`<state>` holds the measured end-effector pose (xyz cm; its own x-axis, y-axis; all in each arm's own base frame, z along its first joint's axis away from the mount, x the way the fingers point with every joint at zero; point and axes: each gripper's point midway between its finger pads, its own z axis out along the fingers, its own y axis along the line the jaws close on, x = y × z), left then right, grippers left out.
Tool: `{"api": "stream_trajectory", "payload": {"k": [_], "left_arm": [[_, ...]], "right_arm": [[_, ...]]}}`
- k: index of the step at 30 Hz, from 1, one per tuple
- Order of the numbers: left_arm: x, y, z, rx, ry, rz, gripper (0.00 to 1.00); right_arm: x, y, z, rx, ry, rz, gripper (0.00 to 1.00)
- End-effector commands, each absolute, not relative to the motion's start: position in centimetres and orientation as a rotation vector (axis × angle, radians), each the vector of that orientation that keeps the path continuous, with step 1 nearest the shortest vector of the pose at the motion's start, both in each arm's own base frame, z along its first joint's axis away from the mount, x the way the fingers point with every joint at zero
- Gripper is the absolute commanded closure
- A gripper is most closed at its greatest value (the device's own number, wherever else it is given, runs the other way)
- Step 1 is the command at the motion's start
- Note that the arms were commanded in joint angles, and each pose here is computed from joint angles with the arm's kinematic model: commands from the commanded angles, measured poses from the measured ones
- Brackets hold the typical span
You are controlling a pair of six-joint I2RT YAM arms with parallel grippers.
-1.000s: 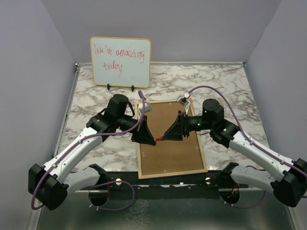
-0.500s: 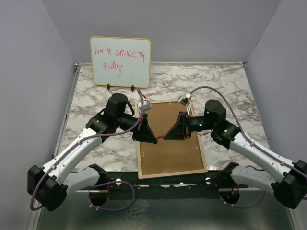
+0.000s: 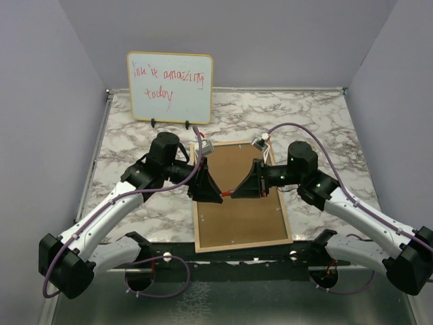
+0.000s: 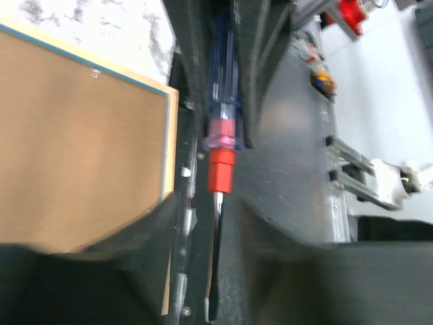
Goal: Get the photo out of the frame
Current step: Adjust the screwdriver, then adjust the photo frame at the center of the board.
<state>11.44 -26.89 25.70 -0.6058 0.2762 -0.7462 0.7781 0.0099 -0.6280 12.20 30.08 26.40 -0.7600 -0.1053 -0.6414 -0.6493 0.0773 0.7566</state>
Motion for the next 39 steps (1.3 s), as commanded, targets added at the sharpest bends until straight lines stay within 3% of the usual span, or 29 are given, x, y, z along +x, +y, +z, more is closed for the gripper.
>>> {"api": "stream_trajectory", "payload": {"k": [1,2,5,8,11,14,27,39], "left_arm": [[14.5,-26.7,23.4,0.960,1.975,-1.429,0.42],[15.7,-26.5,22.9,0.907,2.006,-1.357,0.35],[19.6,-24.7,21.6,0.736,2.089,-1.175,0.36],[24.9,-20.7,19.5,0.446,2.202,-0.947,0.26],[29.5,-15.5,16.0,0.152,2.327,-0.646,0.25],[31.7,-13.6,13.1,0.006,2.430,-0.565,0.24],[35.8,-11.5,6.0,-0.096,2.604,-0.313,0.24],[36.3,-12.6,3.2,-0.085,2.631,-0.361,0.28]], "right_arm": [[13.3,29.6,25.5,-0.658,2.013,1.619,1.00],[13.9,29.4,24.8,-0.615,2.067,1.564,1.00],[15.8,28.3,22.0,-0.477,2.238,1.361,0.99],[16.8,27.2,19.8,-0.362,2.373,1.216,1.00],[17.5,26.7,18.3,-0.267,2.457,1.127,0.99],[18.4,26.5,17.7,-0.188,2.478,1.084,1.00],[19.9,28.0,16.5,-0.088,2.504,1.080,1.00],[22.0,30.4,16.3,-0.034,2.497,1.025,1.00]]}}
